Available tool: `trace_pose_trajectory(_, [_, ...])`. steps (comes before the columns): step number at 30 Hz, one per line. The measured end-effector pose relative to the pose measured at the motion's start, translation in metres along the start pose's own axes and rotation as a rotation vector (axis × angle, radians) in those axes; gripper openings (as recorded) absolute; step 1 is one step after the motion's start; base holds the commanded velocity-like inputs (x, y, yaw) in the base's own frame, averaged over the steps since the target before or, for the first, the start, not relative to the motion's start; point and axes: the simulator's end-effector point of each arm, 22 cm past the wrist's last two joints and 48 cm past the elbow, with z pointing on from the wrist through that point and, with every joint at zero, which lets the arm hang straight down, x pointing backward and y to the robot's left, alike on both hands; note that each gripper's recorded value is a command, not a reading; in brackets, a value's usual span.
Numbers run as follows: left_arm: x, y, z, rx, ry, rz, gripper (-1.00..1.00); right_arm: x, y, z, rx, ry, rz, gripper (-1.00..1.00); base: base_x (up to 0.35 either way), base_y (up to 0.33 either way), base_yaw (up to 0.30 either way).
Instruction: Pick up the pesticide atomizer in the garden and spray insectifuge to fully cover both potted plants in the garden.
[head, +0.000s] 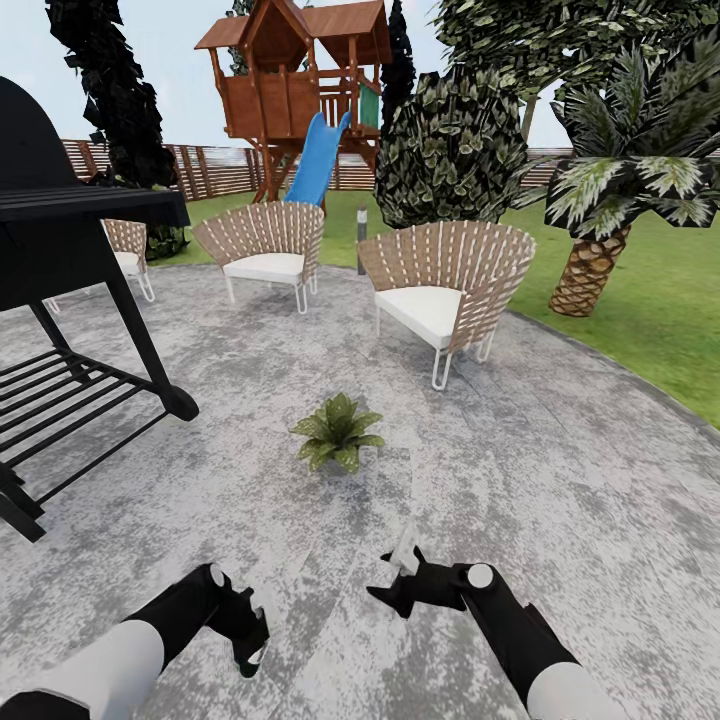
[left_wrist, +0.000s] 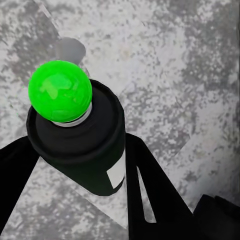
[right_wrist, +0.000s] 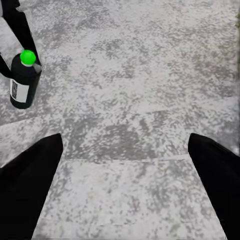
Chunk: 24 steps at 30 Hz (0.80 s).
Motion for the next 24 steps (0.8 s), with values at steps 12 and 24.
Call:
trace_pose_trajectory(12, [-0.041, -0.021, 0.009, 0.035, -0.07, 0.059, -1.0, 0.013, 0.011, -0.001, -0.062, 0.069, -0.069, -1.0, 0.0, 0.0, 0.0])
trace_pose_trajectory(24, [-0.09, -0.041, 0.014, 0.052, -0.131, 0.1, -1.0, 0.01, 0.016, 0.0, -0.078, 0.063, -0.068, -1.0, 0.0, 0.0, 0.0])
